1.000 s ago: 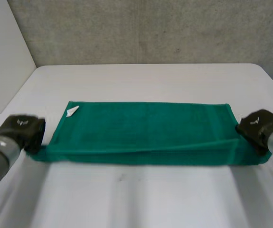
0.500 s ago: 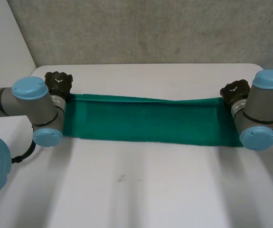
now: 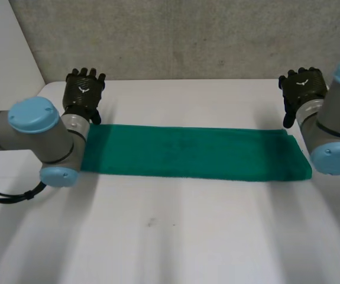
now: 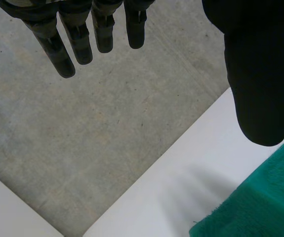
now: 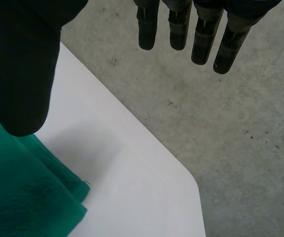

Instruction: Fold the towel.

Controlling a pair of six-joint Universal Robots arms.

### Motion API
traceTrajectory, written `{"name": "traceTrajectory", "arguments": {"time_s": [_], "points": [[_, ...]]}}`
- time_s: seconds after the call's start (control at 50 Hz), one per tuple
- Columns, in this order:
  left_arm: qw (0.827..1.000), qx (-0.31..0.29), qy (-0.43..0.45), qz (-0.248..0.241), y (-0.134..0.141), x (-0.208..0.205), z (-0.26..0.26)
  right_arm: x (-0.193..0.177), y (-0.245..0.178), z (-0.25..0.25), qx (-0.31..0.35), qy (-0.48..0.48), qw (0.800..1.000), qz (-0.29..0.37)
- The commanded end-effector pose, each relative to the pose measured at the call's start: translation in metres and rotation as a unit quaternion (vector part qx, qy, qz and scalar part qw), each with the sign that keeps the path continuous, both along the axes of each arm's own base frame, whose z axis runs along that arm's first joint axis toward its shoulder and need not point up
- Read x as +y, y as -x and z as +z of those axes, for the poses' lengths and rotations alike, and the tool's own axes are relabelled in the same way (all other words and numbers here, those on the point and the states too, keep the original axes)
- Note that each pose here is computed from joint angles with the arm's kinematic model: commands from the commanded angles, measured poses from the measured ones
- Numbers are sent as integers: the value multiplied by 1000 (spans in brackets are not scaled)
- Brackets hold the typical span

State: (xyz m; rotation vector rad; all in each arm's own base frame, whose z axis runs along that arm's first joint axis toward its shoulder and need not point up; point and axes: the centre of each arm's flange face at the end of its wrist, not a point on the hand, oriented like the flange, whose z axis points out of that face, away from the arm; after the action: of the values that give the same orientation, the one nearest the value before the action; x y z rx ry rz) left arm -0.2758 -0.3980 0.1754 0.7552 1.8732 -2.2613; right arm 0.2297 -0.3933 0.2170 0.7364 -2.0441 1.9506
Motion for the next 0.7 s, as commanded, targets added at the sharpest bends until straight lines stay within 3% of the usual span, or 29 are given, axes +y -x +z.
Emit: {"name": "traceTrajectory", "arguments": {"time_s": [0.02, 0.22, 0.36, 0.7], "points": [[999, -7, -34, 4, -15, 34, 4, 38, 6, -1, 1, -49, 998, 34], [995, 3, -99, 0, -33, 87, -9, 65, 36, -48, -14, -174, 984, 37], [992, 38, -123, 5, -42, 101, -10, 47, 52, -72, -26, -173, 984, 24], [990, 45, -132, 10, -44, 102, -14, 13, 91, -101, -30, -170, 984, -33]]}}
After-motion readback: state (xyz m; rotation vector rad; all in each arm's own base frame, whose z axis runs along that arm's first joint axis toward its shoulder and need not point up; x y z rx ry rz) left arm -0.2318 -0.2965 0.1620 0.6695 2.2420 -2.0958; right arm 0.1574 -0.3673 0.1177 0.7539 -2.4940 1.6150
